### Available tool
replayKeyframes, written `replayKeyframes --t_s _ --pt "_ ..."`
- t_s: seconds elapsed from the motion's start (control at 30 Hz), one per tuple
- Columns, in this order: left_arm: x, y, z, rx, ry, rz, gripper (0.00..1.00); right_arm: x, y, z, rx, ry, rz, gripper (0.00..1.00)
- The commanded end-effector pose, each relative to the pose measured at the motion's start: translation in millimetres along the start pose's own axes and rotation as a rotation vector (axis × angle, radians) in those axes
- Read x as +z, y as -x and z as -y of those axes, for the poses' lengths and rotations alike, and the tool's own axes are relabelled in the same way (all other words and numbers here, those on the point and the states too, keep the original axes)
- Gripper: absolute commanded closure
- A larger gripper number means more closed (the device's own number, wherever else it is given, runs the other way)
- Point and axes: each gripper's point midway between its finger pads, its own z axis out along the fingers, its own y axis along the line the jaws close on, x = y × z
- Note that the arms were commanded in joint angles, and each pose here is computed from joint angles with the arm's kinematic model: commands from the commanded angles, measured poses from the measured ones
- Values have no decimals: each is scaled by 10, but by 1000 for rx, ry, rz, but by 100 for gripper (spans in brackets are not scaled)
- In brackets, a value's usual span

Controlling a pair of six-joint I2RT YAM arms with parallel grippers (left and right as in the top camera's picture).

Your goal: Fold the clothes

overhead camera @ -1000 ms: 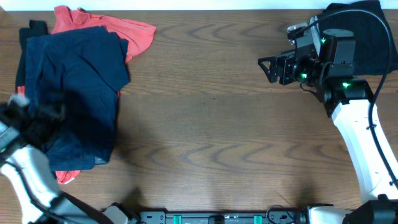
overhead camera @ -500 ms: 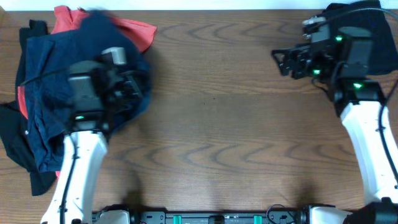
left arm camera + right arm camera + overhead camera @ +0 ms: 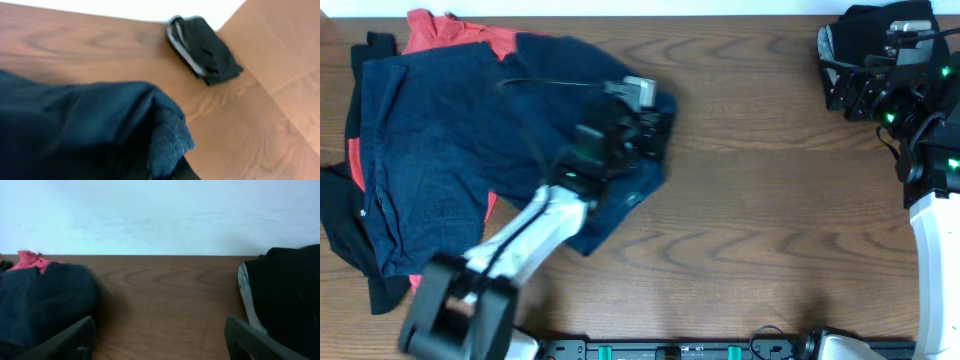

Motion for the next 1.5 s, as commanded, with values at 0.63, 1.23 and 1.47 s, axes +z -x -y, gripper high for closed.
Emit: replayKeyframes --t_s 0.63,1.23,1.47 --pt "260 -760 1125 8 -447 -225 2 -101 126 144 26 -37 38 17" --pt "-948 -357 -818 -134 279 -309 2 537 -474 -423 -278 77 -163 11" --pt "-1153 -601 -1008 -113 417 -411 2 1055 -1068 -552 -336 47 -327 15"
